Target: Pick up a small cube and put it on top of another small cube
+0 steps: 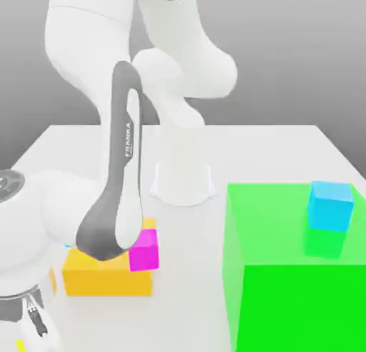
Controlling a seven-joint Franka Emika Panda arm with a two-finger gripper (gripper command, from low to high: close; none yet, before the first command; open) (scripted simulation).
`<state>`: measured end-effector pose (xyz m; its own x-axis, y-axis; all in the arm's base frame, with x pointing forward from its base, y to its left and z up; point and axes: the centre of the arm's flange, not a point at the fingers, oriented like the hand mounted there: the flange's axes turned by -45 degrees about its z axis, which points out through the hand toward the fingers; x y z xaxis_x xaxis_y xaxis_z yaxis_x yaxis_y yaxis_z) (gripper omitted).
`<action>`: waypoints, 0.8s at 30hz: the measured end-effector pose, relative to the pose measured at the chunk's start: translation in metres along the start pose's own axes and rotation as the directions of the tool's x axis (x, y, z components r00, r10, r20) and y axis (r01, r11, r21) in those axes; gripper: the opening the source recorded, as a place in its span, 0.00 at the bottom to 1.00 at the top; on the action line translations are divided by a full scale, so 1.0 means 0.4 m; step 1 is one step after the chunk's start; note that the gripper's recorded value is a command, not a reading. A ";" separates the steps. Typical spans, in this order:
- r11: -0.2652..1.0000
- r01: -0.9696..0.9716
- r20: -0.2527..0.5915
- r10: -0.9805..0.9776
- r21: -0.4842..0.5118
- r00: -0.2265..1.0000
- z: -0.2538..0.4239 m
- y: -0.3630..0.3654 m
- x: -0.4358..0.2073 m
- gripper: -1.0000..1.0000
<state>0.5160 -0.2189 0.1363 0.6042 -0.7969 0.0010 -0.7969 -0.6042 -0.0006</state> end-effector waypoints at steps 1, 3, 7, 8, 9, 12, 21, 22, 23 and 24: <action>1.000 0.000 0.000 0.000 0.000 1.000 -0.025 0.000 0.001 0.00; 1.000 0.000 0.000 0.000 0.000 1.000 -0.091 -0.001 0.001 0.00; 0.998 0.065 -0.001 -0.065 -0.001 0.998 -0.204 -0.003 -0.054 0.00; 0.996 0.090 -0.001 -0.090 -0.002 0.996 -0.226 -0.003 -0.076 0.00; 0.993 0.115 -0.001 -0.115 -0.003 0.993 -0.247 -0.002 -0.098 0.00; 0.981 0.192 -0.001 -0.192 -0.004 0.981 -0.305 0.004 -0.168 0.00; 0.909 0.417 0.000 -0.417 -0.003 0.909 -0.425 0.050 -0.390 0.00; 0.898 0.441 0.000 -0.441 -0.002 0.898 -0.434 0.058 -0.415 0.00; 0.886 0.464 0.000 -0.464 -0.001 0.886 -0.441 0.066 -0.439 0.00; 0.873 0.488 0.001 -0.488 0.000 0.873 -0.447 0.075 -0.464 0.00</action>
<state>0.3798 -0.0890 0.3150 0.9160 -0.4012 0.0004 -0.4012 -0.9160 -0.0002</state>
